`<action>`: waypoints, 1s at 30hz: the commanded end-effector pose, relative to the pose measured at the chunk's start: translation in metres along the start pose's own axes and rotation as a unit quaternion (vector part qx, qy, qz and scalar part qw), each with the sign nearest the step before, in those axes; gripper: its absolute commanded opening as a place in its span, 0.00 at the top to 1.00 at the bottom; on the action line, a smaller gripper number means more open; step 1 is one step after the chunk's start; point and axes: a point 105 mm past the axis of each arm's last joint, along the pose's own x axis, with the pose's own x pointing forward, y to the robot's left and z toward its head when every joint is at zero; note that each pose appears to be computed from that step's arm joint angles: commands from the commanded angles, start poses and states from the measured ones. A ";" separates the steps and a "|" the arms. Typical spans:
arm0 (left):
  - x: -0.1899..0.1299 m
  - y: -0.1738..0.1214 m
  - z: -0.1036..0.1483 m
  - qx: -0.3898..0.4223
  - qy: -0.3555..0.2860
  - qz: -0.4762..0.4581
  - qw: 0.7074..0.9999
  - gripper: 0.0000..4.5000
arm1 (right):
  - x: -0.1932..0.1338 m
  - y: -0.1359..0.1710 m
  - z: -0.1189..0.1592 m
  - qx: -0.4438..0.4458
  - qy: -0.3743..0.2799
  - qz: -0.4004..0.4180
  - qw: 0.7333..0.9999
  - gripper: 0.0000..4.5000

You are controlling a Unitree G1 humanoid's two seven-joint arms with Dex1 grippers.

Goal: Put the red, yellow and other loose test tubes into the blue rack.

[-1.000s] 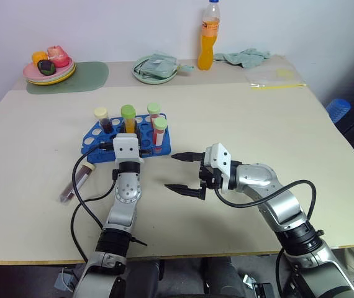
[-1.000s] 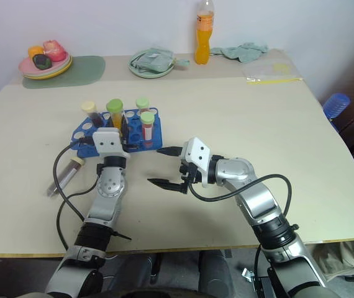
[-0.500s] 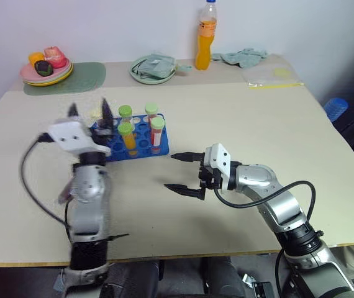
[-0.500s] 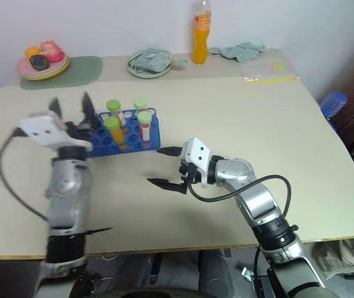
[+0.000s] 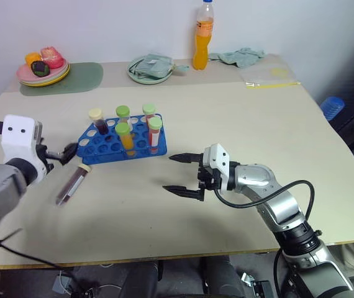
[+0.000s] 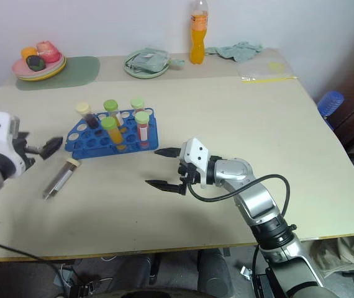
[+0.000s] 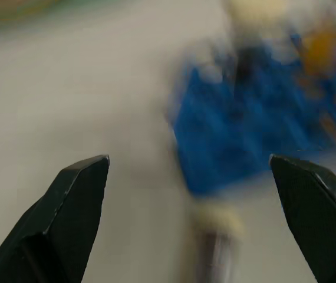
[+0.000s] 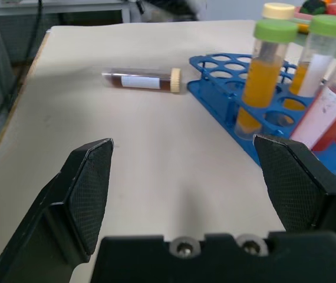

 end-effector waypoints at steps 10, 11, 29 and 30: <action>0.032 0.008 -0.036 0.014 0.214 -0.005 0.977 0.01 | 0.001 0.007 0.014 -0.016 -0.018 0.030 0.999 0.06; 0.035 0.008 -0.037 0.015 0.219 -0.006 0.976 0.01 | 0.000 0.007 0.014 -0.015 -0.018 0.027 0.999 0.06; 0.021 0.005 -0.048 0.084 0.216 -0.055 0.971 0.83 | -0.002 0.008 0.011 -0.009 -0.015 0.015 1.000 0.06; 0.019 0.001 -0.043 0.087 0.189 -0.070 0.976 0.83 | -0.002 0.008 0.011 -0.008 -0.015 0.017 1.000 0.06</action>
